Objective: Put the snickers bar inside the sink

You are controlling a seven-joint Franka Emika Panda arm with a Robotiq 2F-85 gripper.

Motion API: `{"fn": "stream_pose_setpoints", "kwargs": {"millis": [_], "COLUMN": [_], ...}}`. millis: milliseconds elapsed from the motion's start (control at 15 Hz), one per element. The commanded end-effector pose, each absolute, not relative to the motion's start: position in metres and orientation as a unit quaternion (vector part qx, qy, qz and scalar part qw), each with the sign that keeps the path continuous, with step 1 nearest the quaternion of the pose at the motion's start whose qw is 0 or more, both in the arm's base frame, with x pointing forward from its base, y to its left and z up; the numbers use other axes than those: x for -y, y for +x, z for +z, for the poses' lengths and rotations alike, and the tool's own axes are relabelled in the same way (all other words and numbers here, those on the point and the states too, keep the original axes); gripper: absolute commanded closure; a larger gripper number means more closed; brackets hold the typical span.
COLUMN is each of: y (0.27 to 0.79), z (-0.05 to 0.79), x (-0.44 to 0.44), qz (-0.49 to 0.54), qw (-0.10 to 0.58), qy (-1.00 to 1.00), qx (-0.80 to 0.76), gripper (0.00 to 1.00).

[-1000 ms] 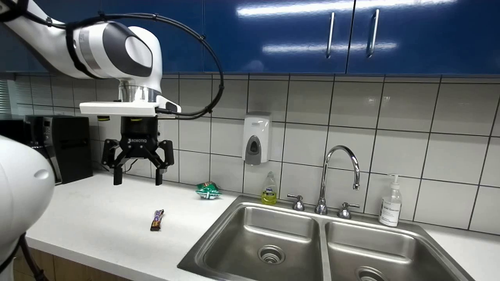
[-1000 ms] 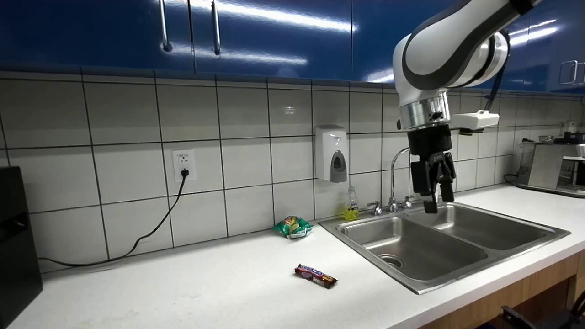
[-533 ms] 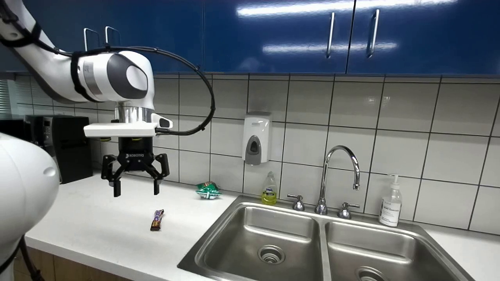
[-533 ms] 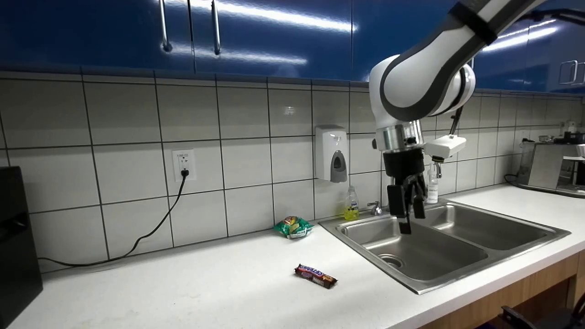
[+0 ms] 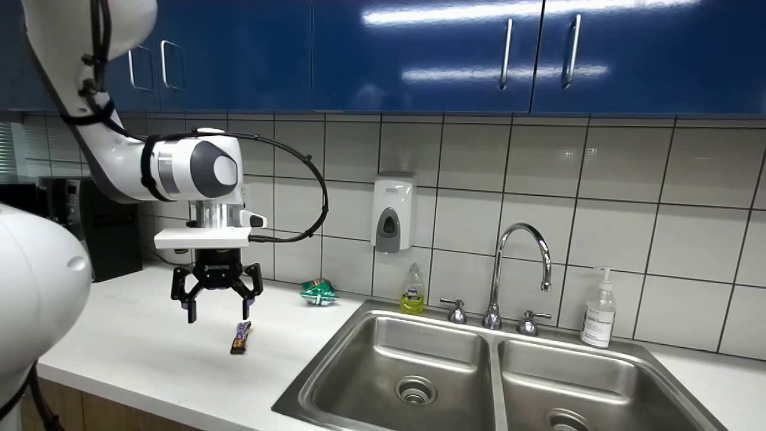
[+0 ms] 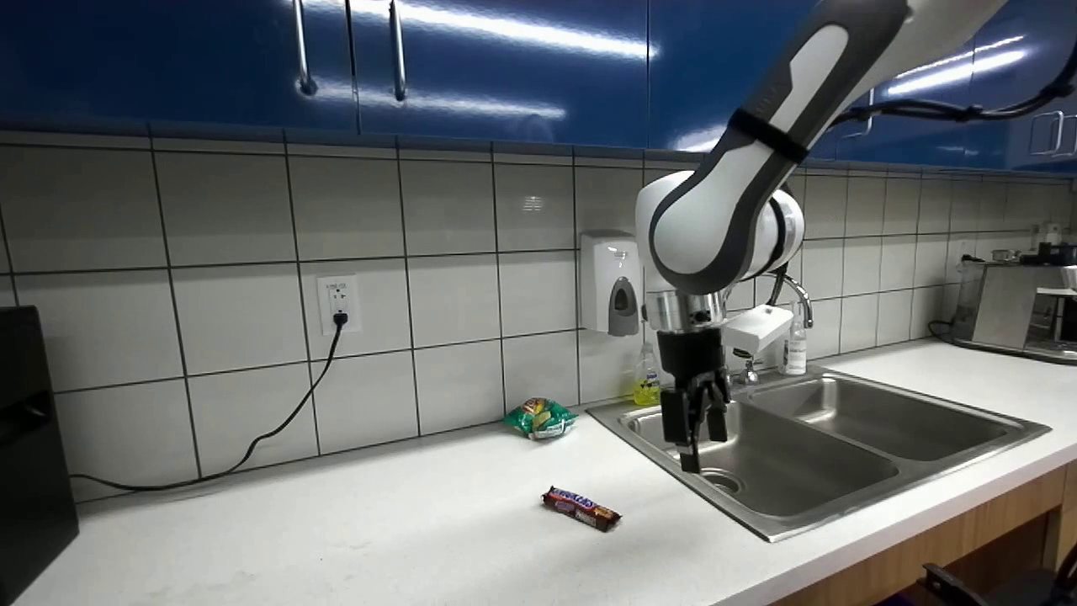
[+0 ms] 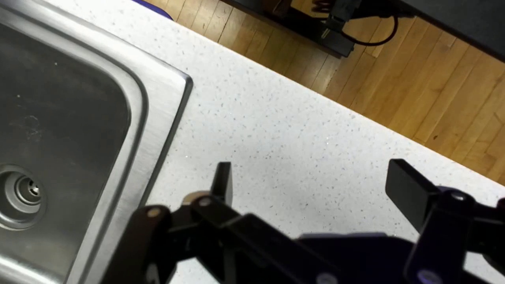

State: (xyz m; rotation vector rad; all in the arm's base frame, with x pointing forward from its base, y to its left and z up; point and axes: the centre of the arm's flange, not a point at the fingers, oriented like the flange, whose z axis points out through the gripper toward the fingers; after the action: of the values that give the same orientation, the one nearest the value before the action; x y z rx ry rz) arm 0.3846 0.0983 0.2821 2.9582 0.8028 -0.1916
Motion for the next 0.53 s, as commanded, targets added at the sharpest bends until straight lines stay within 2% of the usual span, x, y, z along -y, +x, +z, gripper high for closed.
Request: {"fn": "stream_pose_setpoints", "kwargs": {"millis": [0,467], "y": [0.424,0.471], "z": [0.256,0.217], "x": [-0.127,-0.152], "qz": [-0.073,-0.076], "qw": [0.038,0.025], "qy": [0.962,0.96], "qx": [-0.261,-0.268], "gripper": [0.0,0.0]}}
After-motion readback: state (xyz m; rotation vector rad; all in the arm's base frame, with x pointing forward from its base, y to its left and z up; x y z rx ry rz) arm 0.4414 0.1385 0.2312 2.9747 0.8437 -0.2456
